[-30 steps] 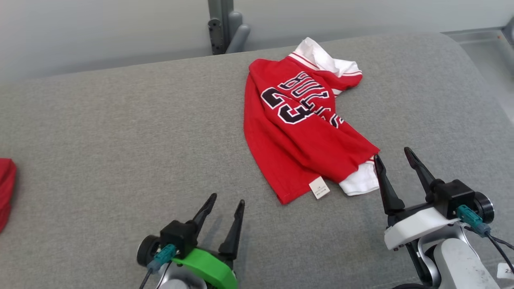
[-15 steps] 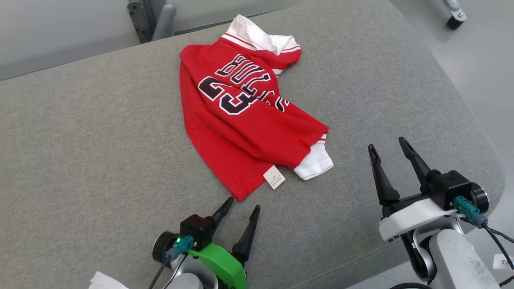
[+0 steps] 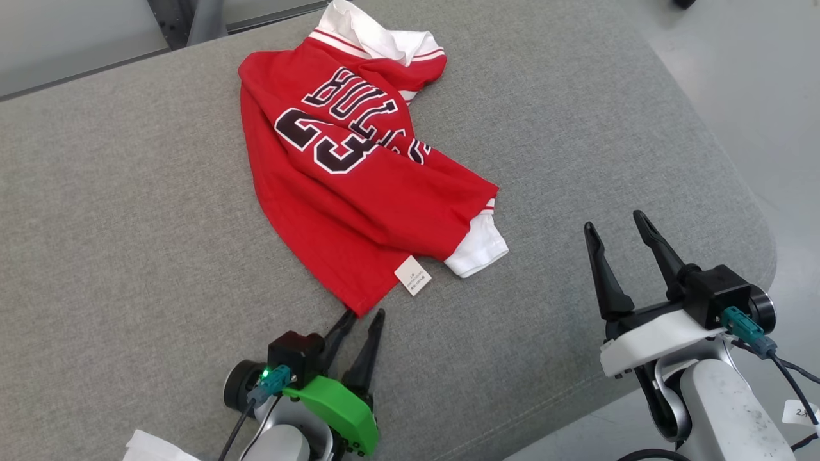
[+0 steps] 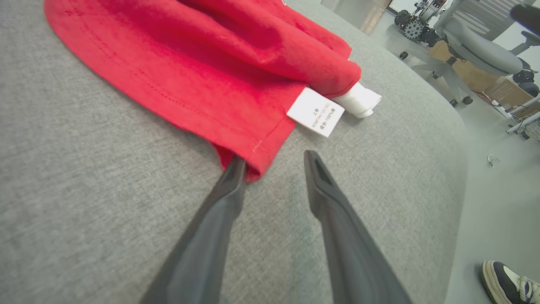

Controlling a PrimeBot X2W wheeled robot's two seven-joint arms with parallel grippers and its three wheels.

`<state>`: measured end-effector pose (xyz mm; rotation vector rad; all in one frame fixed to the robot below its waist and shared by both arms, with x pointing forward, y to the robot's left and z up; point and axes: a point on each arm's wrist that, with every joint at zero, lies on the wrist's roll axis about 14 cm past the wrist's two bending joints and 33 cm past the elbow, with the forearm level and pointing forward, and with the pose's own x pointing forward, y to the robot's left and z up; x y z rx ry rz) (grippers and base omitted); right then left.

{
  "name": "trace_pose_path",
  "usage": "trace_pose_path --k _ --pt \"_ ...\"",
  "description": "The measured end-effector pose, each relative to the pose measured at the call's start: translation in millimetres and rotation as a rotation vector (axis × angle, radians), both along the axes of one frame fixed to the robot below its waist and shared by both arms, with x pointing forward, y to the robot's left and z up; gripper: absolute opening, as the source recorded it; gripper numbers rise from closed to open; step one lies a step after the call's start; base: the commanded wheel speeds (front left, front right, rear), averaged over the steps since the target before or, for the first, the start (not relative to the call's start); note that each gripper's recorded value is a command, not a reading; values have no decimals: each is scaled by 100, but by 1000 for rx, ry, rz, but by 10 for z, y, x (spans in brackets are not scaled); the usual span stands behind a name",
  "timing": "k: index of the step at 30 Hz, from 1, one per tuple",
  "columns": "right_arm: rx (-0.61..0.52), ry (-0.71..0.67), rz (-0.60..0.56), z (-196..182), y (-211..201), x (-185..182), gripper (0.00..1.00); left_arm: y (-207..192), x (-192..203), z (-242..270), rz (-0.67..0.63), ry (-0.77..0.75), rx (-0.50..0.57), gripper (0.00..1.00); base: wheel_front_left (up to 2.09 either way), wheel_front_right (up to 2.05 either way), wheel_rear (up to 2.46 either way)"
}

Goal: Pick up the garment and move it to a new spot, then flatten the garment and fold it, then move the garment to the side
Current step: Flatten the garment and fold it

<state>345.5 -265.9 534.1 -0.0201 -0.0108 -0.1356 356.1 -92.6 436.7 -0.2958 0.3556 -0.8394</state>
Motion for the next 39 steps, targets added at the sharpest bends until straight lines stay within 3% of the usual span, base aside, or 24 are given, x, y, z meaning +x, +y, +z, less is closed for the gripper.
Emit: trace_pose_path --k 8,13,25,29,36,37,38,39 --pt "12 -6 12 -1 51 54 100 107 143 130 53 -41 -16 0 0 0 0" --pt "29 -5 50 -31 179 112 100 397 253 196 155 -57 -15 0 0 0 0" --pt "72 18 205 -157 709 301 100 1746 622 592 565 -206 42 0 0 0 0" --pt "83 11 258 -142 907 335 100 2290 550 589 706 -216 102 0 0 0 0" --pt "76 14 289 -140 974 341 100 2838 367 404 848 -164 183 0 0 0 0" --pt "76 18 291 -153 979 340 100 2893 340 373 863 -154 191 13 0 0 0" --pt "76 21 293 -163 985 342 100 2946 315 336 878 -142 202 33 0 0 0" --pt "78 23 295 -172 993 345 100 2984 292 299 889 -131 212 100 0 0 0"
